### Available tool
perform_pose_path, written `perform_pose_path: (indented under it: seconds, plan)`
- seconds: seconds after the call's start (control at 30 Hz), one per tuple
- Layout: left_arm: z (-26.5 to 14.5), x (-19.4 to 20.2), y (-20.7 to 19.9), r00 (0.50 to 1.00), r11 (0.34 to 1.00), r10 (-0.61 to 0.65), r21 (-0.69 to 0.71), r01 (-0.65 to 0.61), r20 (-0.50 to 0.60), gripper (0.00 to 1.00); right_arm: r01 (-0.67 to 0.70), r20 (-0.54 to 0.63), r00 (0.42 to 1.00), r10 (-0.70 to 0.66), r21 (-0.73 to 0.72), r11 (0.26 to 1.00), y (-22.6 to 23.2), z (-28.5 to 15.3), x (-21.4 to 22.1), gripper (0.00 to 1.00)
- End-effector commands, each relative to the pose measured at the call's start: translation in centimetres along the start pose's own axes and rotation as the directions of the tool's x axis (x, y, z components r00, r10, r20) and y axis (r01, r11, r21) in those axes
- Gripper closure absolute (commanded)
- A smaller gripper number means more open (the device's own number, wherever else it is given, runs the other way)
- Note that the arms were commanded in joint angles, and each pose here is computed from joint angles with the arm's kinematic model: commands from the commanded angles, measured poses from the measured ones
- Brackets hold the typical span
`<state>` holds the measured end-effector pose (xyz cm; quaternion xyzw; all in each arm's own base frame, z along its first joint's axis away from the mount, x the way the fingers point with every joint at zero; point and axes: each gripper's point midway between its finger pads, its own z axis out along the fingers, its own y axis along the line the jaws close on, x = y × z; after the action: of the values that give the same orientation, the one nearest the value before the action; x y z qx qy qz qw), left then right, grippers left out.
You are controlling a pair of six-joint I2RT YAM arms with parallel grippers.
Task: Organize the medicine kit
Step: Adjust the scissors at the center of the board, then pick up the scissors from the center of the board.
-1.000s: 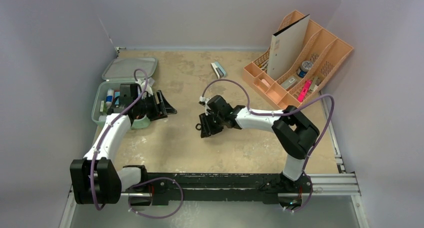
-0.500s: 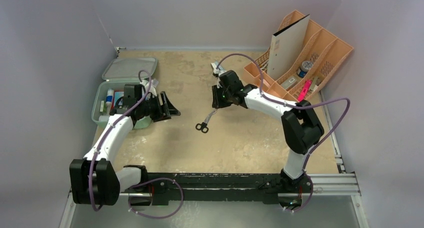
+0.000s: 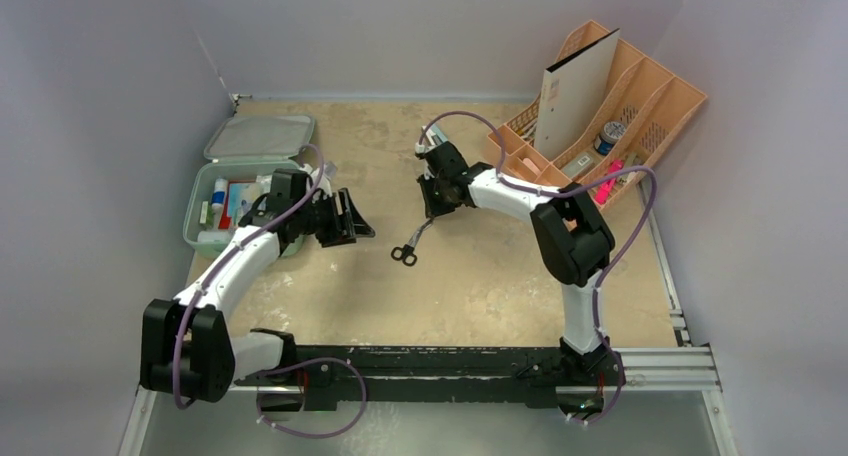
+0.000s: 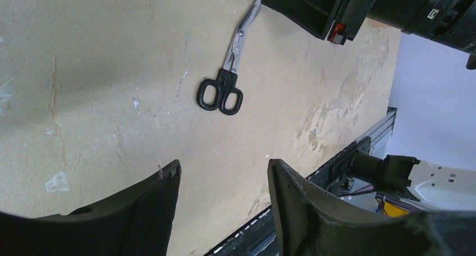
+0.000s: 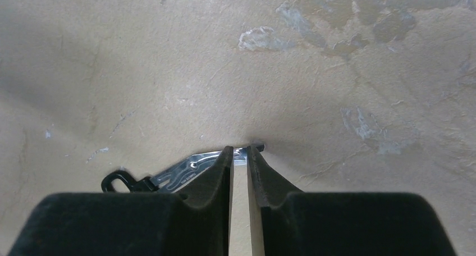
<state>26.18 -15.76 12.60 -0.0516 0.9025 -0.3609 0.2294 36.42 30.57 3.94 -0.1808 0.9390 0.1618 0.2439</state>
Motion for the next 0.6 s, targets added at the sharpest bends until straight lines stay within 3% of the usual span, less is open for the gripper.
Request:
perform_pose_path:
  seconds: [0.0, 0.57]
  plan:
    - [0.7, -0.6, -0.2, 1.000, 1.000, 0.008, 0.005, -0.008, 0.026, 0.44, 0.027, 0.025, 0.999, -0.027, 0.019, 0.999, -0.2, -1.0, -1.5, 0.84]
    - [2.5, -0.2, 0.7, 1.000, 1.000, 0.002, -0.020, -0.002, 0.001, 0.44, 0.031, -0.053, 0.998, -0.028, 0.056, 0.998, -1.2, 1.4, 0.3, 0.89]
